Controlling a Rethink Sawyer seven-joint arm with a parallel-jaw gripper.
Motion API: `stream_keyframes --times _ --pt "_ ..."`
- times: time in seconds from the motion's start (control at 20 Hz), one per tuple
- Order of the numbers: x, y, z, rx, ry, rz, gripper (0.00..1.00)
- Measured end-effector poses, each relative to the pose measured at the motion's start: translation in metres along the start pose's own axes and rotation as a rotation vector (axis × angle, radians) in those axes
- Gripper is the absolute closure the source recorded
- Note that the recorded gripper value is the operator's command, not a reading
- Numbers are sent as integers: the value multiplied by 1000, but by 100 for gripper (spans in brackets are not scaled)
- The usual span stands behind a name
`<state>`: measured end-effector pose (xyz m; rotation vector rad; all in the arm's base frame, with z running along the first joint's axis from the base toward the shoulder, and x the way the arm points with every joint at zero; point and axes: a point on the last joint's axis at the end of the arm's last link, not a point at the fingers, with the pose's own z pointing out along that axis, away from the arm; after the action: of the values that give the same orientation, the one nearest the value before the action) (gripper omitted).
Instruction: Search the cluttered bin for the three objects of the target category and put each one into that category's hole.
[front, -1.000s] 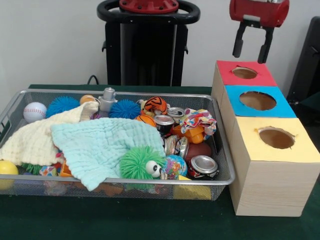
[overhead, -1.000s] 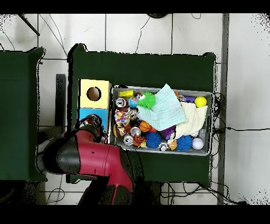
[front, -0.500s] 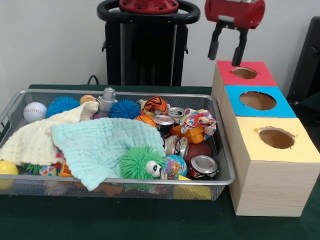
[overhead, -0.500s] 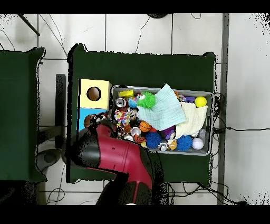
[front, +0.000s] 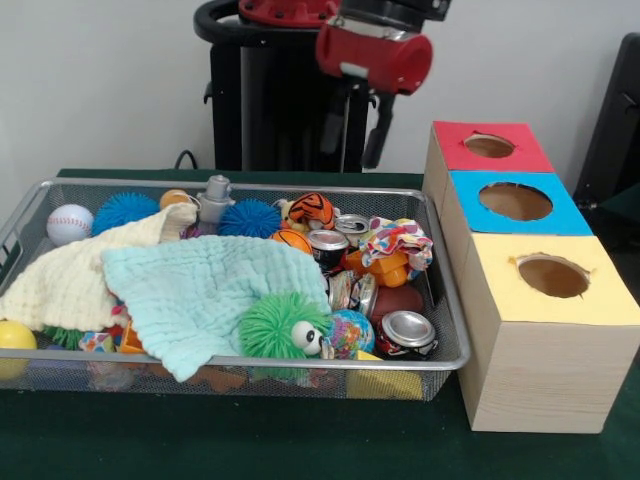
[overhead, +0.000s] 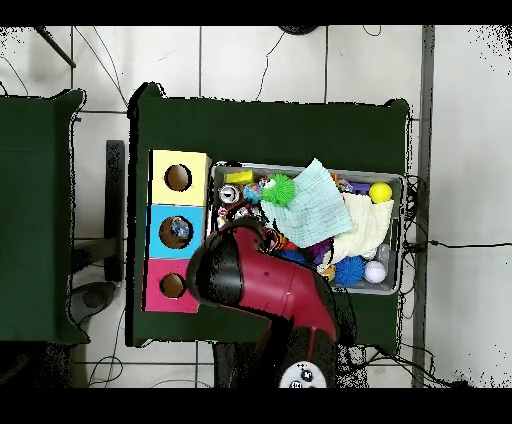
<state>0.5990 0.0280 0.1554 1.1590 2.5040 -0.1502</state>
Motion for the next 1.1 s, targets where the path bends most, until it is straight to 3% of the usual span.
stream_keyframes --times 0.55,0.85,1.1 --pt "-59 -64 42 45 -6 74 0" --pt "-108 -83 67 30 -28 105 0" --pt "-137 -89 84 14 -44 126 0"
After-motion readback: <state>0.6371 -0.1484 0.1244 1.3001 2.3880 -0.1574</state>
